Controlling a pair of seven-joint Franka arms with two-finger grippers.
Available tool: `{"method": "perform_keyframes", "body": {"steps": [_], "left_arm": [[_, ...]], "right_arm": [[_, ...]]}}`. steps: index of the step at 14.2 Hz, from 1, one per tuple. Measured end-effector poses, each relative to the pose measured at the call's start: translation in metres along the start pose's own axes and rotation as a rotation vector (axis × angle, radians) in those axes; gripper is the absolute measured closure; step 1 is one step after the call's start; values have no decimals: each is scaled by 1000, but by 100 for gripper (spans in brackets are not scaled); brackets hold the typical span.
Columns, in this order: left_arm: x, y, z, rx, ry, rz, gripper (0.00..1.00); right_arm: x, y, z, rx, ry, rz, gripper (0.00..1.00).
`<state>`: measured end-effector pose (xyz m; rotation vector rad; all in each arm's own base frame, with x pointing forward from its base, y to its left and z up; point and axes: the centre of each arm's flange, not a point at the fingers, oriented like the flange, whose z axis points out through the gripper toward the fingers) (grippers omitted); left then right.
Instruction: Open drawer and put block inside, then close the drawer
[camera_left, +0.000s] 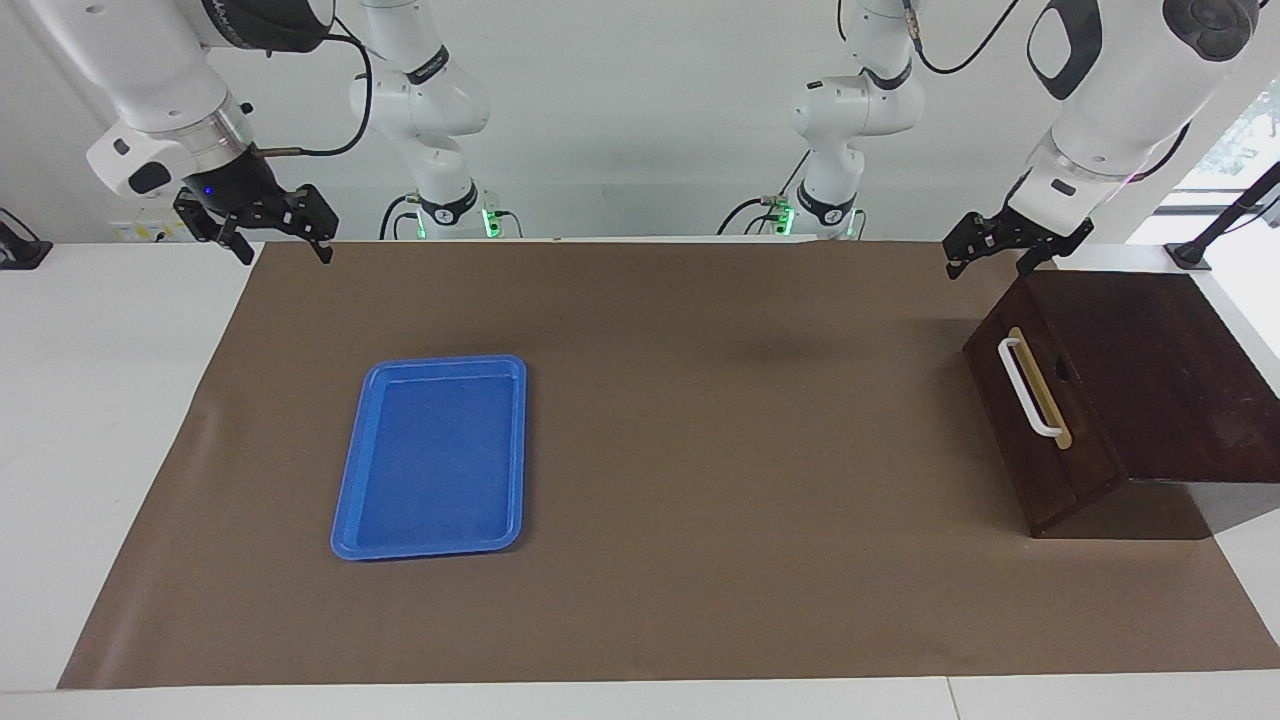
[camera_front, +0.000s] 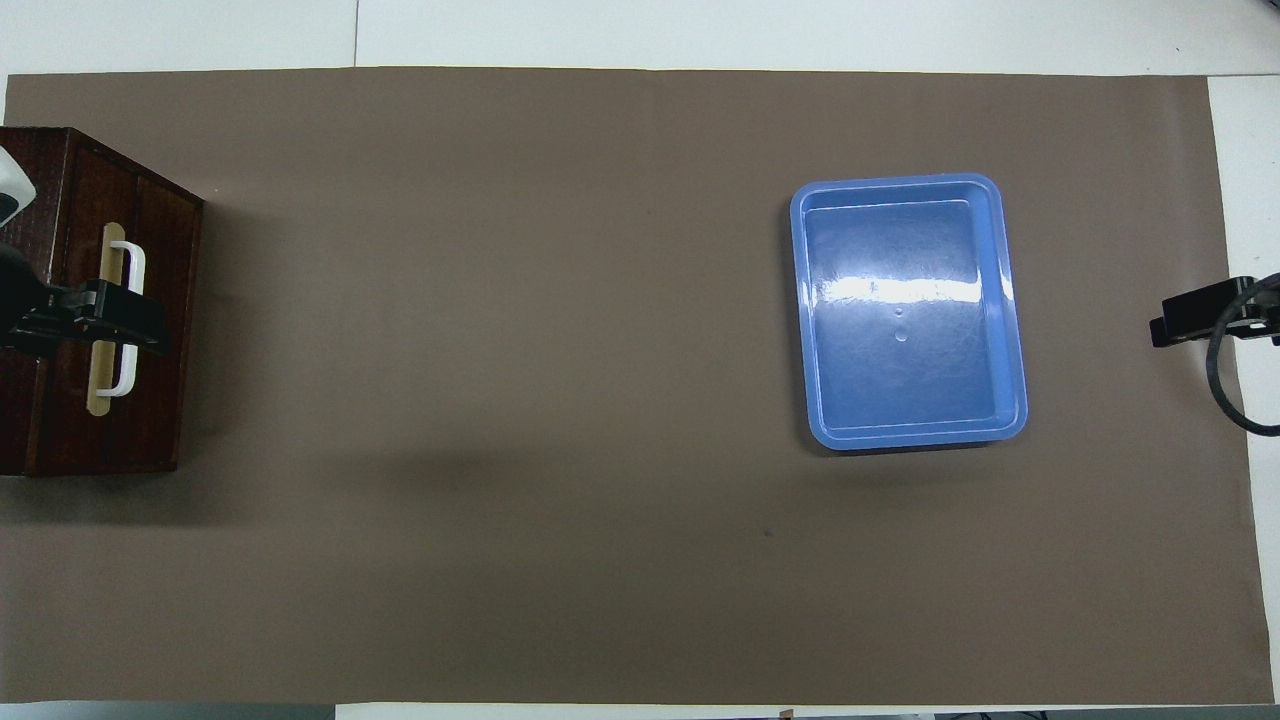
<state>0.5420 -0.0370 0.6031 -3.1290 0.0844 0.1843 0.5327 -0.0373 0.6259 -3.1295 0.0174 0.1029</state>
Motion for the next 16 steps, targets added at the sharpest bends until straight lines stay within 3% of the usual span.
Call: {"method": "perform_keyframes", "body": {"steps": [16], "left_arm": [[0,-1,0,-8,2,12,0]], "right_arm": [[0,1,0,0,0,1,0]]}}
